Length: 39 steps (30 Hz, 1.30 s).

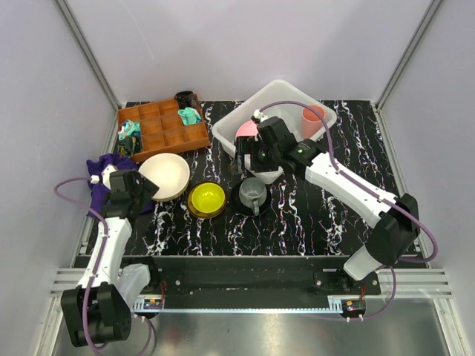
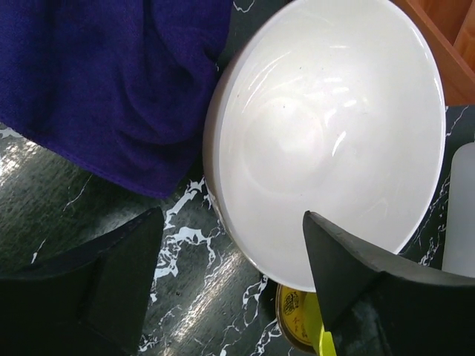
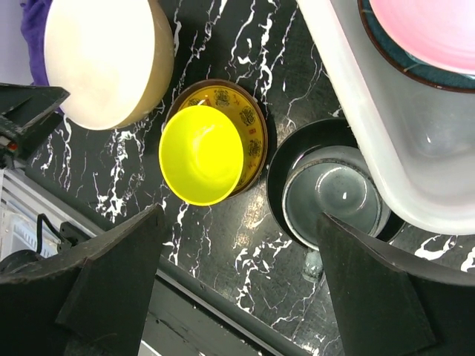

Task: Place the mixed dishes into the plastic bin
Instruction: Pick up the bowl from the center of the board.

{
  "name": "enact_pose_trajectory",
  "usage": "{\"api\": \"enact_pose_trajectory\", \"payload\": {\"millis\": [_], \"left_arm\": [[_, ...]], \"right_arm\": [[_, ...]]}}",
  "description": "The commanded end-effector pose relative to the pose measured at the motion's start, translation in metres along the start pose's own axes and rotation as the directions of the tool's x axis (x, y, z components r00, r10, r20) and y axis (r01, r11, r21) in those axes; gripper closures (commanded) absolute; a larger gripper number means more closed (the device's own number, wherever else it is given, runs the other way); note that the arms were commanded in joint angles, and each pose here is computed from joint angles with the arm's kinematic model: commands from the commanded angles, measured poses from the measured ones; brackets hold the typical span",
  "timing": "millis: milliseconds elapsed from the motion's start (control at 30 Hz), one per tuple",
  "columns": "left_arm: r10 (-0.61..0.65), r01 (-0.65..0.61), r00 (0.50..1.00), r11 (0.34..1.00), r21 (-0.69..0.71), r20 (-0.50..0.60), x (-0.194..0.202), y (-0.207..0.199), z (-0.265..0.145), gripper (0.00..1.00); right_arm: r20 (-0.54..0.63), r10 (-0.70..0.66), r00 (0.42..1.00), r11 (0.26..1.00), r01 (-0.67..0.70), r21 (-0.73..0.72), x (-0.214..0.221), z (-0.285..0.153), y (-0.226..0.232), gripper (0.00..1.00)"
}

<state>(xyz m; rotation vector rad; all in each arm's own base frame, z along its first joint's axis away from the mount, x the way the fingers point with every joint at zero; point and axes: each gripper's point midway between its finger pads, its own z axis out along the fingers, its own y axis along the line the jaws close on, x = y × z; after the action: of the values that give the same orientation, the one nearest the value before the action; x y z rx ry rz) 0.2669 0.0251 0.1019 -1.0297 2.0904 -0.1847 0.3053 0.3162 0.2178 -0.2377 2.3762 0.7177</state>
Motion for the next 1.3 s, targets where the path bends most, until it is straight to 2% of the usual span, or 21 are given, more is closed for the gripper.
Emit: {"api": "enact_pose_trajectory", "payload": {"millis": [0,100,567,733,833,1000,1267], "left_arm": [[-0.03,0.029,0.997,0.999,0.024,0.066,-0.018,-0.01,0.01,0.26],[-0.035,0.033,0.997,0.999,0.028,0.067,-0.02,-0.013,0.016,0.33],[-0.059,0.058,0.998,0.997,0.051,0.01,-0.01,-0.021,0.039,0.45],[-0.059,0.059,0.998,0.997,0.051,0.007,-0.011,-0.022,0.041,0.6],[-0.056,0.056,0.998,0.997,0.053,0.01,-0.012,-0.022,0.04,0.66],[-0.047,0.046,0.999,0.998,0.041,0.02,-0.015,-0.018,0.041,0.67],[-0.054,0.054,0.999,0.998,0.031,0.0,-0.012,-0.014,0.044,0.82]], "right_arm": [[0.099,-0.029,0.995,0.999,0.032,-0.024,-0.02,-0.018,0.01,0.08],[0.099,-0.037,0.994,0.999,0.038,-0.009,-0.019,-0.018,0.006,0.08],[0.122,-0.043,0.992,0.999,0.039,0.031,-0.019,-0.021,-0.005,0.08],[0.123,-0.042,0.992,0.999,0.037,0.036,-0.02,-0.023,-0.007,0.08],[0.121,-0.042,0.992,0.999,0.038,0.033,-0.02,-0.022,-0.006,0.07],[0.114,-0.04,0.993,0.999,0.037,0.031,-0.018,-0.02,-0.006,0.07],[0.1,-0.041,0.994,0.999,0.037,0.037,-0.014,-0.017,-0.009,0.07]]}}
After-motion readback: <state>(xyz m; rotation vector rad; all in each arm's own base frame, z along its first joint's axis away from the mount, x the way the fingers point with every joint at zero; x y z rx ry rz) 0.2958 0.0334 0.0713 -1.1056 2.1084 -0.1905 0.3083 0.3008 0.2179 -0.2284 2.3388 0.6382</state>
